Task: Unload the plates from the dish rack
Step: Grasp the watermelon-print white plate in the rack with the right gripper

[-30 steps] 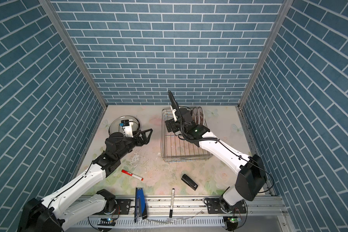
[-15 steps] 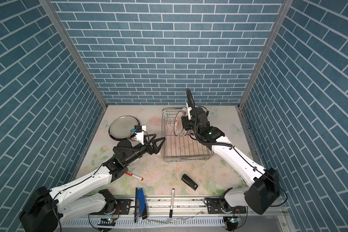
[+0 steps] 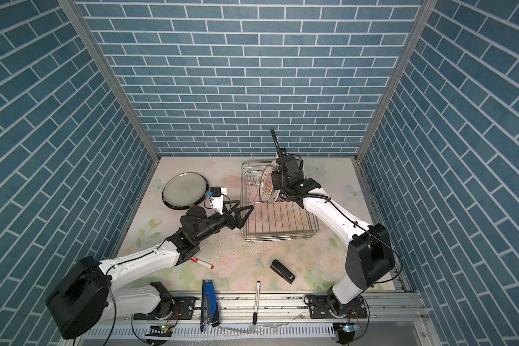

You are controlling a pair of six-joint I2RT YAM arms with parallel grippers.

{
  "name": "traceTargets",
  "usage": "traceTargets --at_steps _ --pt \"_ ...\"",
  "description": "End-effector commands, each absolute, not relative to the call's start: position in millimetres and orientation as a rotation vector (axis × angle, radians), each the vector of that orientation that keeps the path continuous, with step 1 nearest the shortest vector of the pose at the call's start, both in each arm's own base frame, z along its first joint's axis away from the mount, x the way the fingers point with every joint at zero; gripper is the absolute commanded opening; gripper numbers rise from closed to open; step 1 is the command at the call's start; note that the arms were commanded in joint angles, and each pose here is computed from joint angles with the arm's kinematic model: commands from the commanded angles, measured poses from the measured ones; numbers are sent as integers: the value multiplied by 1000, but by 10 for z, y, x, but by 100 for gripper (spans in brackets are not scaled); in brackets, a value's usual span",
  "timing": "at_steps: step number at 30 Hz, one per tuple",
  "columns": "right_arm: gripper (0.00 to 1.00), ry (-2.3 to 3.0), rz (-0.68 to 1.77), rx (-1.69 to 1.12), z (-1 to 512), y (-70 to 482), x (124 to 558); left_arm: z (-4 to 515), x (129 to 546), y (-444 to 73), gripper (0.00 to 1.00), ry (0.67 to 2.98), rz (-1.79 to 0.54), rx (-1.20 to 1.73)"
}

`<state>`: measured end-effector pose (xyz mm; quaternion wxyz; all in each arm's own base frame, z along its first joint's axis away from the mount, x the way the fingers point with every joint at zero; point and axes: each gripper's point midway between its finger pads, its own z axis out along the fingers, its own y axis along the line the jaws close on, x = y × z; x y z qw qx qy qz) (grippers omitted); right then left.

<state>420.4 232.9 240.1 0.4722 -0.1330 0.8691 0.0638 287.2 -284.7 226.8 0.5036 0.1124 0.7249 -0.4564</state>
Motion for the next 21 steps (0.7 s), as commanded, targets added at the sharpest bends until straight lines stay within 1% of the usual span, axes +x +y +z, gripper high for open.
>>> traceTargets --at_steps 1,3,10,12,17,21 --pt "37 2104 149 -259 2534 2327 4338 2478 2887 -2908 100 1671 -1133 284" --pt "31 2103 158 -255 2494 2362 4378 2454 2928 -2888 100 1686 -1106 267" --pt "29 2143 121 -234 2337 2387 4485 2412 2970 -2946 100 1681 -1109 281" --pt "26 2143 115 -220 2318 2398 4506 2419 2979 -2962 100 1678 -1115 283" --pt "26 2148 35 -170 2275 2391 4559 2360 3000 -2969 100 1700 -1117 268" --pt "22 2146 -5 -163 2255 2406 4579 2345 2959 -2953 100 1699 -1129 269"
